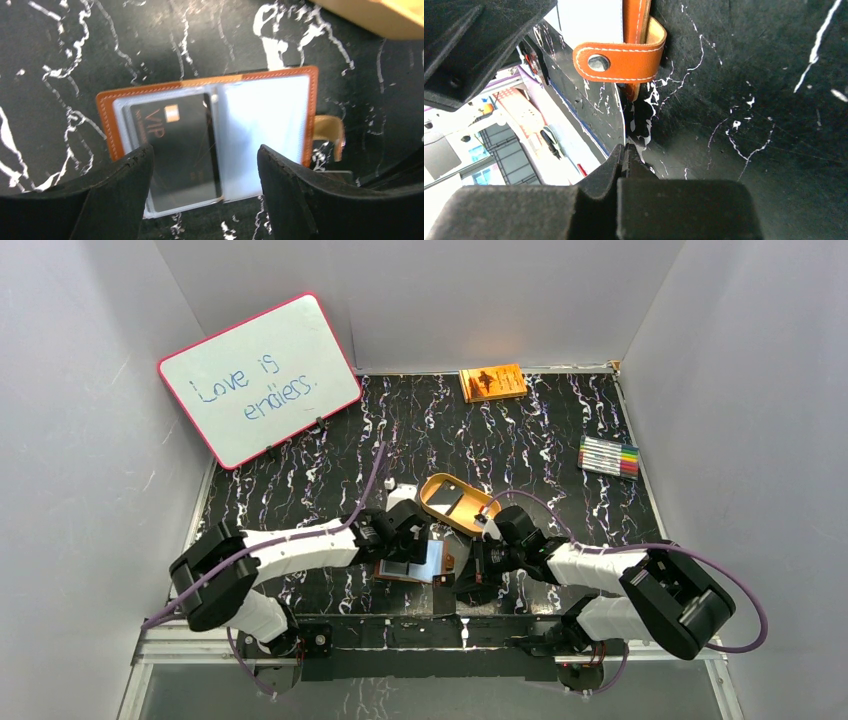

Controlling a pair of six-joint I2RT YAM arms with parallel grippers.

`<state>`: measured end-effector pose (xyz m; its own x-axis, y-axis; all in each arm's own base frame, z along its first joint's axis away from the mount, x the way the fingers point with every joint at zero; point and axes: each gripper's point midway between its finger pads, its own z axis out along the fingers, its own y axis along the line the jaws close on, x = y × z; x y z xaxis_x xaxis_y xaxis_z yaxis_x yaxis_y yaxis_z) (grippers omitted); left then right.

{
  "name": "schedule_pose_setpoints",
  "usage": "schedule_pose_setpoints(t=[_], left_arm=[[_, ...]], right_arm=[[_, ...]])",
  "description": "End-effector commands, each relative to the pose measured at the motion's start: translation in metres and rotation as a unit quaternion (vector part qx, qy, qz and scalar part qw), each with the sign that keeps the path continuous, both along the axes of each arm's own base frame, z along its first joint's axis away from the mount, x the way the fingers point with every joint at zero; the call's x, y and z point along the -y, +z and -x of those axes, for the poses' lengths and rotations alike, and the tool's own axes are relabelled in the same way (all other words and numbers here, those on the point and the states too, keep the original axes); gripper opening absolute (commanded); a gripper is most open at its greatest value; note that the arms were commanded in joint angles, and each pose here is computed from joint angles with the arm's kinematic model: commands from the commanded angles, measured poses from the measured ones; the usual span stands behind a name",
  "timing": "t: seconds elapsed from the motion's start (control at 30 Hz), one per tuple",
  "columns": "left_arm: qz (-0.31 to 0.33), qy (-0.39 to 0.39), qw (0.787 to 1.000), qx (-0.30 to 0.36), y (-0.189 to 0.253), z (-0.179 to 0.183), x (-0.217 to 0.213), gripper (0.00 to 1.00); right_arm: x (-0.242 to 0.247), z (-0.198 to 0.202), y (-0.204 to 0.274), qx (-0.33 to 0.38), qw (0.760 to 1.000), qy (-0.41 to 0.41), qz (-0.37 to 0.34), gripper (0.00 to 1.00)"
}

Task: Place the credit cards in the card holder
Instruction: Turn over the card slot in the card holder.

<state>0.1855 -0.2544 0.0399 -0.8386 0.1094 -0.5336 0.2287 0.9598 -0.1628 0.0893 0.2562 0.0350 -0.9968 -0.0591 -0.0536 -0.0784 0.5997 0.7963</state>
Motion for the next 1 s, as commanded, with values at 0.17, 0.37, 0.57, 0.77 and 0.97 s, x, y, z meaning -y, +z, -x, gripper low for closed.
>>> schedule_pose_setpoints(t=[0.17, 0.37, 0.57, 0.77, 0.97], left_arm=[[-0.036, -0.03, 0.998, -0.046, -0.026, 0.006, 0.01, 0.7], [-0.058, -0.032, 0.996, -0.059, -0.038, 0.01, 0.003, 0.61], [-0.094, -0.041, 0.992, -0.077, -0.054, 0.015, -0.007, 0.45], [-0.114, -0.04, 0.988, -0.092, -0.068, 0.019, -0.013, 0.27], [-0.125, -0.032, 0.988, -0.091, -0.072, 0.02, -0.021, 0.16]], right_arm=[[-0.012, -0.012, 0.013, 0.018, 1.0, 0.004, -0.025, 0.0], [-0.012, -0.012, 0.014, 0.018, 0.999, 0.004, -0.026, 0.0], [-0.012, -0.014, 0.02, 0.03, 0.999, 0.004, -0.025, 0.0], [-0.014, -0.015, 0.025, 0.035, 0.999, 0.008, -0.03, 0.0], [-0.011, -0.018, 0.031, 0.048, 0.999, 0.003, -0.025, 0.0]])
